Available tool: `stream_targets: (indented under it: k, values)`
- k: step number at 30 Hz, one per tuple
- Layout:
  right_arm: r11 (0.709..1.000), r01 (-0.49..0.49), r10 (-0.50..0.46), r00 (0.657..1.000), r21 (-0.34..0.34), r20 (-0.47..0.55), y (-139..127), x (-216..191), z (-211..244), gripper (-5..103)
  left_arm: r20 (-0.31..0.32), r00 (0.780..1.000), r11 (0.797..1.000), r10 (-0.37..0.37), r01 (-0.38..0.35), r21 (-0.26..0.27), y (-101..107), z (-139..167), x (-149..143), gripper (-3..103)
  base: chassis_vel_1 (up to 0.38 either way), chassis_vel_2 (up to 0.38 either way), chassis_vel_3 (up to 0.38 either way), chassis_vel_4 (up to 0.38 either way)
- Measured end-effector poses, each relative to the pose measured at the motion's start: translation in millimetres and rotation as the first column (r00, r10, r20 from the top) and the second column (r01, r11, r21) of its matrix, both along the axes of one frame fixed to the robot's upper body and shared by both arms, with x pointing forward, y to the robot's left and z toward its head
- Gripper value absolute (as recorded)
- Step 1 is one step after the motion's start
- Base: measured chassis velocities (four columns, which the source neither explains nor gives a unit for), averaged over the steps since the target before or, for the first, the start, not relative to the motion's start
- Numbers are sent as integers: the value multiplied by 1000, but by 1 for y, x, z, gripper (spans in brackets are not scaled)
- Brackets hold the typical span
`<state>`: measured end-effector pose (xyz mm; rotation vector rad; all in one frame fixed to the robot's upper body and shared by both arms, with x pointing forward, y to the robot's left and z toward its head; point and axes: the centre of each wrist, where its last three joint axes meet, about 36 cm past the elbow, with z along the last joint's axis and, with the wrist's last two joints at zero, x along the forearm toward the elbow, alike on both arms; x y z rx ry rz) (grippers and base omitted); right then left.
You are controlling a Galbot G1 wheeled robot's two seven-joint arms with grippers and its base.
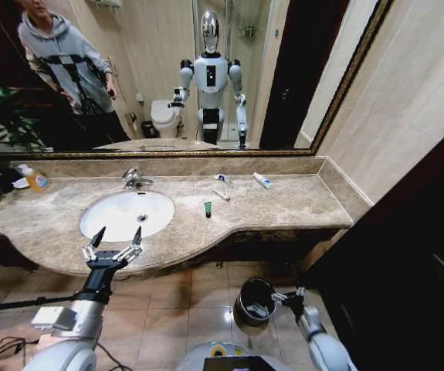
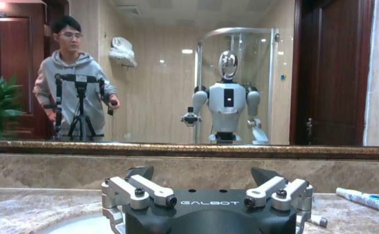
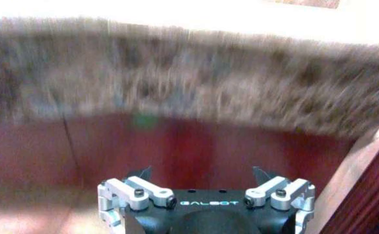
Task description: Pick up the trash from the sink and place it in the trash bin.
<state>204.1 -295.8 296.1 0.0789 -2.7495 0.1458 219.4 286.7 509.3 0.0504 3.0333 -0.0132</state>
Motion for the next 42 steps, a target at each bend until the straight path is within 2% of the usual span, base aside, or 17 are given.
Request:
stream_targets:
  k: [2, 3, 6, 10, 14, 18, 25, 39, 42]
  values:
    - [1000, 23, -24, 998, 16, 66, 11, -5, 31, 100, 0, 1000, 1000, 0, 0, 0, 0, 0, 0, 100, 0, 0, 0, 0]
    - [1000, 23, -24, 998, 16, 66, 11, -5, 31, 100, 0, 1000, 1000, 0, 0, 0, 0, 0, 0, 100, 0, 0, 0, 0]
    - [999, 31, -36, 983, 28, 178, 26, 0, 82, 100, 0, 1000, 1000, 0, 0, 0, 0, 0, 0, 100, 0, 0, 0, 0]
    - [998, 23, -34, 972, 51, 233, 34, 11, 111, 100, 0, 1000, 1000, 0, 0, 0, 0, 0, 0, 100, 0, 0, 0, 0]
    - [994, -31, -4, 949, 106, 315, 43, 35, 152, 100, 0, 1000, 1000, 0, 0, 0, 0, 0, 0, 100, 0, 0, 0, 0]
    - [990, -88, 43, 932, 110, 359, 42, 51, 169, 100, 0, 1000, 1000, 0, 0, 0, 0, 0, 0, 100, 0, 0, 0, 0]
    - [984, -140, 83, 909, 110, 409, 30, 88, 183, 100, 0, 1000, 1000, 0, 0, 0, 0, 0, 0, 100, 0, 0, 0, 0]
    - [982, -170, 124, 911, 87, 393, 16, 139, 168, 100, 0, 1000, 1000, 0, 0, 0, 0, 0, 0, 100, 0, 0, 0, 0]
    - [981, -181, 139, 908, 72, 395, 14, 166, 167, 100, 0, 1000, 1000, 0, 0, 0, 0, 0, 0, 100, 0, 0, 0, 0]
